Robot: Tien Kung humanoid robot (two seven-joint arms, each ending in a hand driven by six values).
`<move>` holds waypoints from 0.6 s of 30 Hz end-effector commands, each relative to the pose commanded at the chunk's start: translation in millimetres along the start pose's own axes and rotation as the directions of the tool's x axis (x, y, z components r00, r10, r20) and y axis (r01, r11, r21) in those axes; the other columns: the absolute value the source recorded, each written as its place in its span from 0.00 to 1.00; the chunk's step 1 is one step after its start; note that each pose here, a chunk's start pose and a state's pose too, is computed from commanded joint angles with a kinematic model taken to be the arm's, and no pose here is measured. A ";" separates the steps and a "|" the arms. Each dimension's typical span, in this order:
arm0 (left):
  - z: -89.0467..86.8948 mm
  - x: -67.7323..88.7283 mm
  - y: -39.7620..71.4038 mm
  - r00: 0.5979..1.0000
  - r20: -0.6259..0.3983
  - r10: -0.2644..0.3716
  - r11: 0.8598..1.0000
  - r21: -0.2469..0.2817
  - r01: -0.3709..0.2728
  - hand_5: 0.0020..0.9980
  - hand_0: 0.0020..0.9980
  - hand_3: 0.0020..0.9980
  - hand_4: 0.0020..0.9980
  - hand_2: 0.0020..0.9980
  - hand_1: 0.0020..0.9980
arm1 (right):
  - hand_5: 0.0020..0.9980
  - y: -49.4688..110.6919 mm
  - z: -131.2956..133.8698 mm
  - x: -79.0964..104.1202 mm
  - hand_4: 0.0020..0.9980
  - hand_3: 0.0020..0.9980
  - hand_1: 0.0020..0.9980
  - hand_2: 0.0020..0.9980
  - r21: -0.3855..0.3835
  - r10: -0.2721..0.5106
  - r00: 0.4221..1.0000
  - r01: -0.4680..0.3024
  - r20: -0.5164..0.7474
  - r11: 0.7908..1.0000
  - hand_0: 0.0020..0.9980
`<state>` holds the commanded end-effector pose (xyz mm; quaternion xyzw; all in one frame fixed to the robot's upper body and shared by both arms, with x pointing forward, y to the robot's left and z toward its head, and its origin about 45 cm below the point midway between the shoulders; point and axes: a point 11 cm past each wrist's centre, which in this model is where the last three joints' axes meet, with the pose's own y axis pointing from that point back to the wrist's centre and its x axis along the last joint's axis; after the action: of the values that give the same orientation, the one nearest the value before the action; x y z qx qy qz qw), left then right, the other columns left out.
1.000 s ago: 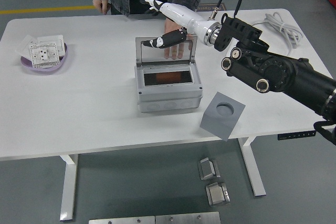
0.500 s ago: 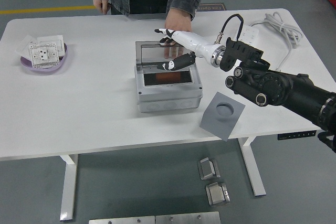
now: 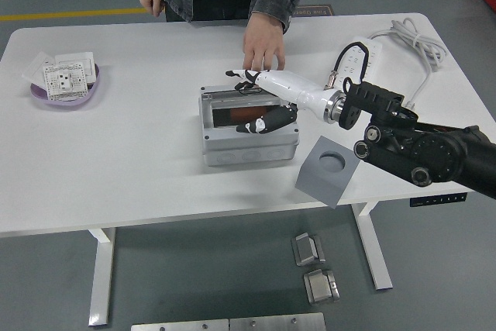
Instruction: Pick up the cylinder from the cube,place it in the box,flap close box
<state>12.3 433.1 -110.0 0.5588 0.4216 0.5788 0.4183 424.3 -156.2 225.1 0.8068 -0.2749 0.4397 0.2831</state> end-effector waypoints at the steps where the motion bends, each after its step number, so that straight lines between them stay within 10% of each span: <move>1: -0.4 -0.4 0.0 1.000 -0.001 -0.001 1.000 0.000 0.001 0.20 0.66 0.58 0.52 0.54 0.64 | 0.48 1.7 -1.2 -2.2 0.89 1.00 0.79 0.82 0.004 -0.004 1.000 0.004 0.002 1.000 0.92; 10: -4.7 -2.4 -0.4 1.000 0.003 -0.004 1.000 0.010 0.004 0.20 0.66 0.58 0.52 0.54 0.64 | 0.50 15.1 6.8 4.8 0.89 1.00 0.77 0.81 -0.021 0.033 0.999 -0.033 0.010 0.999 0.91; 18: -17.4 -2.4 -0.8 1.000 0.007 0.000 0.999 0.038 0.000 0.20 0.66 0.57 0.52 0.54 0.64 | 0.51 65.0 40.2 24.7 0.89 1.00 0.77 0.81 -0.121 0.132 0.991 -0.128 0.023 0.984 0.90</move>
<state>-5.0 430.8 -111.8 0.5690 0.4311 0.5685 0.4090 412.9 -233.9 242.3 0.7756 -0.3572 0.4272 0.2974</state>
